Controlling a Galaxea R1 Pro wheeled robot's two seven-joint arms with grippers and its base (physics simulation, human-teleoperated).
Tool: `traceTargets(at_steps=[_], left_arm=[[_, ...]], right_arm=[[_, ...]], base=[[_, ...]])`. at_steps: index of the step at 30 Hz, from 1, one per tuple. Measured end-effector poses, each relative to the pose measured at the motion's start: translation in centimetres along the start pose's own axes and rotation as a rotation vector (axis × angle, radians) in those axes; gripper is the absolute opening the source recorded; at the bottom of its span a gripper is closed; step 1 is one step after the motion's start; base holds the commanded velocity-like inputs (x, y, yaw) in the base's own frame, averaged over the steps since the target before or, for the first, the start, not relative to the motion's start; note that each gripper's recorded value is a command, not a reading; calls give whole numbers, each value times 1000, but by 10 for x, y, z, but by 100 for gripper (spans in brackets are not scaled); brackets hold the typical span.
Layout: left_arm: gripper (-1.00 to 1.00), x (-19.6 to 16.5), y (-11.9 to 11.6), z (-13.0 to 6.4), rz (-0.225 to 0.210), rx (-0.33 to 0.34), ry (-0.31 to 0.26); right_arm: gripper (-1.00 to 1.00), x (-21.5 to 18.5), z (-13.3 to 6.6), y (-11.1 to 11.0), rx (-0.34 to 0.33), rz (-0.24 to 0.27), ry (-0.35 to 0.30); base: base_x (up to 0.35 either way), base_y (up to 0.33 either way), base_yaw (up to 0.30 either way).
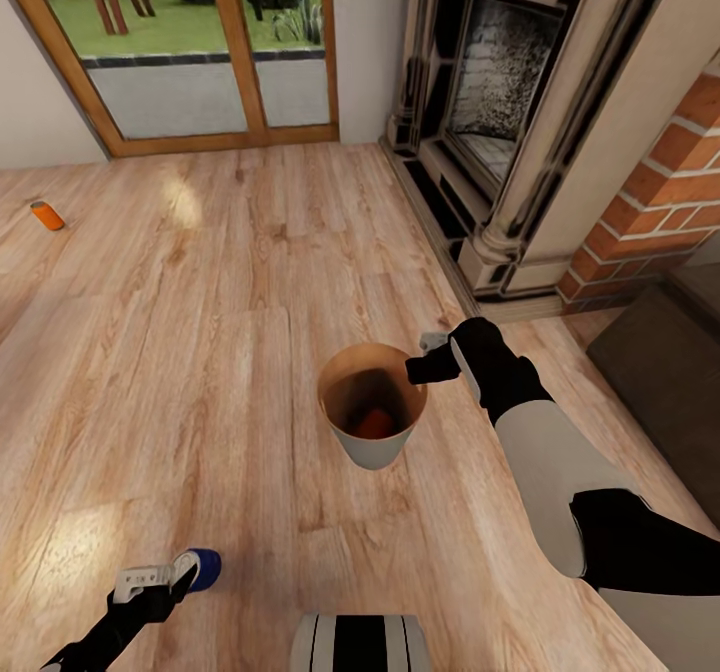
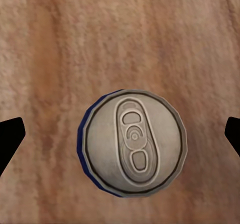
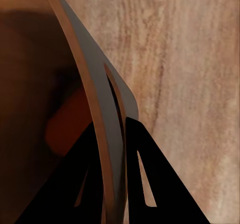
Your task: Put the three can of soda from the living room inside the tash can in the kitchen.
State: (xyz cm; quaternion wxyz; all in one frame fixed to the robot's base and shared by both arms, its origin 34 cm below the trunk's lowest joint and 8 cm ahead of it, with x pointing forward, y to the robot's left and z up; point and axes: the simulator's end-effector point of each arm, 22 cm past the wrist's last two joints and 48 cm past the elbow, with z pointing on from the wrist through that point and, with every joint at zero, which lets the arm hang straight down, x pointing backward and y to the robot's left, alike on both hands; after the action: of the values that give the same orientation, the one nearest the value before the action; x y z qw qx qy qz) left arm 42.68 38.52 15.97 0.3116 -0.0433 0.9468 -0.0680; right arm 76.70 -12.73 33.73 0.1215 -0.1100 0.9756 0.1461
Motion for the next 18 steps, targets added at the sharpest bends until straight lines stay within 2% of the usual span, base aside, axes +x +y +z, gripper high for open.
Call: traceTargets(at_steps=[6, 13, 18], left_arm=[[100, 1, 0, 0, 1, -1, 1], [100, 1, 0, 0, 2, 0, 2], [100, -1, 0, 0, 0, 0, -3]], right_arm=[[-100, 1, 1, -2, 1, 3, 1], [-100, 1, 1, -3, 7, 0, 1], [-100, 1, 1, -2, 1, 3, 1]], base=[[0, -9, 0], [0, -147, 0], [0, -44, 0]])
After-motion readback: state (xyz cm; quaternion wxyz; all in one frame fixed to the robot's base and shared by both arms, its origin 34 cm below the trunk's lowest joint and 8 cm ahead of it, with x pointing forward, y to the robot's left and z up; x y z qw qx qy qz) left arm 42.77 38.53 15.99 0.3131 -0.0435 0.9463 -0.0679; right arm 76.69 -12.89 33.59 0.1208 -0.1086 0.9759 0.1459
